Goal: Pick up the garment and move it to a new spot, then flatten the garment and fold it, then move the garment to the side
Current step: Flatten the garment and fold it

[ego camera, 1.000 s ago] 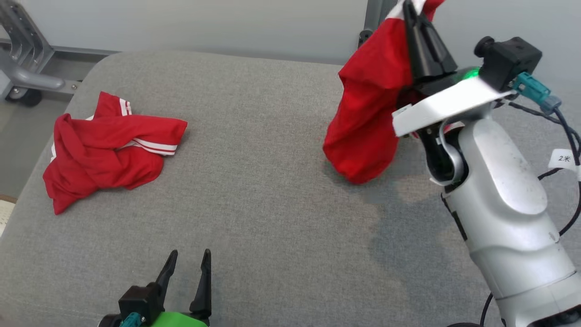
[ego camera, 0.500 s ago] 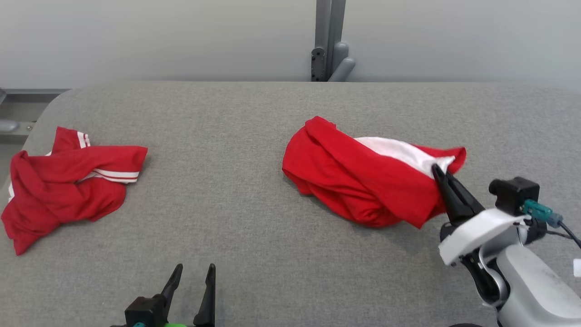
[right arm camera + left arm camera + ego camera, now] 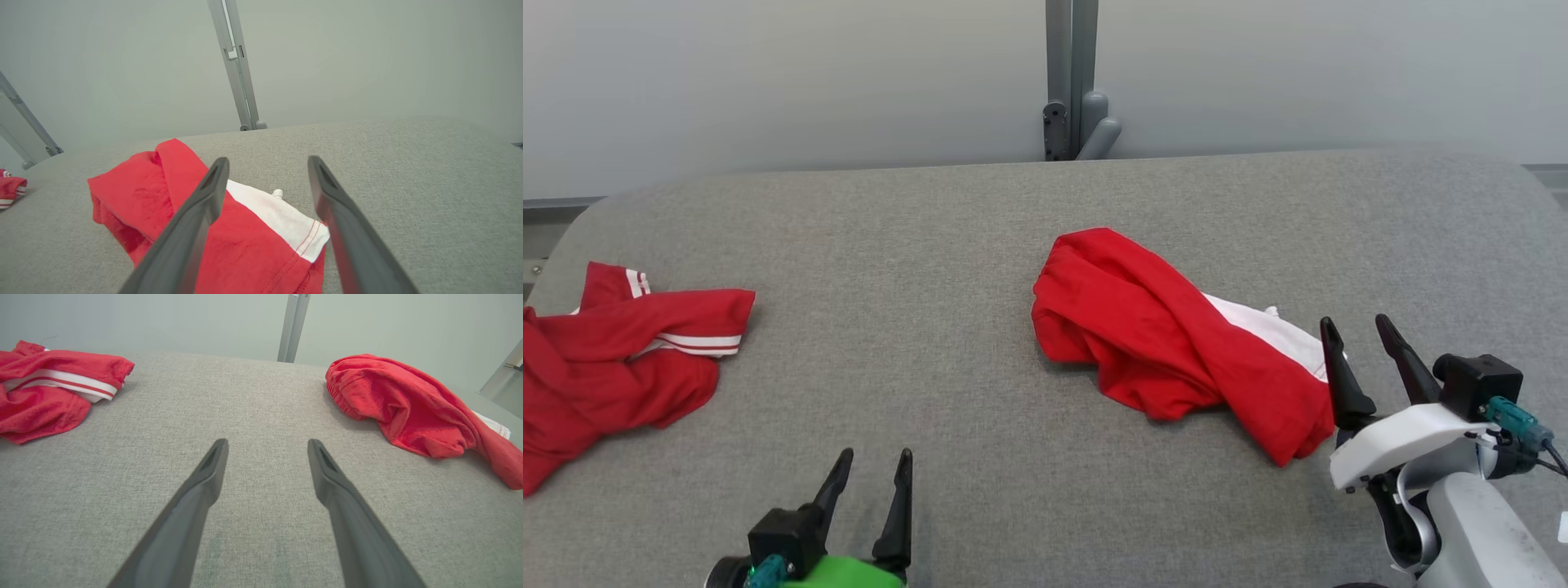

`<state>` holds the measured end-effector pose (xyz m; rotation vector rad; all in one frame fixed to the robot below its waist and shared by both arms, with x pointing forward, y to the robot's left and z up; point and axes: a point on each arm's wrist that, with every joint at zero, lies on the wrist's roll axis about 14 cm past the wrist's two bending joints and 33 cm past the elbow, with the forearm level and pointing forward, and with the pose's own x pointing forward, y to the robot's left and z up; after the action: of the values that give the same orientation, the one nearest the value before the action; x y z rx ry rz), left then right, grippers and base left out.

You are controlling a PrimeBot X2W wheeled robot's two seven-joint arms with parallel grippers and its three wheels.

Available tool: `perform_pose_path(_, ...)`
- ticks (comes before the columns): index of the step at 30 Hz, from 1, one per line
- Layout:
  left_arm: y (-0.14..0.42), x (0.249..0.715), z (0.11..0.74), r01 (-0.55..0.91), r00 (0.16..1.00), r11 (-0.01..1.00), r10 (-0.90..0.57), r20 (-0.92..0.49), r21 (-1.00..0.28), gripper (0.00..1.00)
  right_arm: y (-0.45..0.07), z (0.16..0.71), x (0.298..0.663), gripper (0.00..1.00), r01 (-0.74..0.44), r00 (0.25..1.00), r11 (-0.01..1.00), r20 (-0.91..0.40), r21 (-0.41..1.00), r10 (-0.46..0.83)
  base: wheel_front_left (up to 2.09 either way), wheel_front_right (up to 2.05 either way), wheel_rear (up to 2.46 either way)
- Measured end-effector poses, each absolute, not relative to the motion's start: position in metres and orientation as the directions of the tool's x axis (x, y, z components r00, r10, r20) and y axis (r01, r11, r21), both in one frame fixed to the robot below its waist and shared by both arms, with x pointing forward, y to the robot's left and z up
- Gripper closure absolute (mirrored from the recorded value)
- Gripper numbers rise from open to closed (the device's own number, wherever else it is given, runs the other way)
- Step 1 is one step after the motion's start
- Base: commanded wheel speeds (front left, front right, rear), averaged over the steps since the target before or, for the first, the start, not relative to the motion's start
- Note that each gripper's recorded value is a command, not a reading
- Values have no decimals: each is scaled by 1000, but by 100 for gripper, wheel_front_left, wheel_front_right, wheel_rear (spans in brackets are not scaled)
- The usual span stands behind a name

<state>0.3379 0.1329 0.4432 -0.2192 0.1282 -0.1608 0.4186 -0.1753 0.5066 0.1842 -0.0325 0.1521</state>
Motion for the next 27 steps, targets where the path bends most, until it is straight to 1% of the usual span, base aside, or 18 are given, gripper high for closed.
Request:
perform_pose_path(3,126,352,456,177,978,960,-195,-68,-218,0,-172,514,416,0,-148,988,972,79,183,136,0,0,0)
perform_pose_path(9,100,394,484,273,961,944,-276,12,-185,0,-169,516,417,0,-142,987,972,95,188,126,0,0,0)
perform_pose_path(13,75,428,495,347,938,924,-346,32,-161,0,-169,515,423,0,-141,988,972,95,187,125,0,0,0)
perform_pose_path(17,46,464,496,425,904,895,-427,18,-137,0,-172,508,429,0,-130,990,973,81,190,116,0,0,0)
perform_pose_path(20,33,491,488,456,886,881,-462,-26,-129,0,-176,502,433,0,-115,992,975,66,189,104,0,0,0)
perform_pose_path(22,21,504,477,467,870,868,-485,-87,-169,0,-179,497,434,0,-103,994,976,53,191,95,0,0,0)
perform_pose_path(27,-7,527,454,512,811,837,-545,-213,-195,0,-193,483,432,0,-56,998,980,12,190,55,0,0,0)
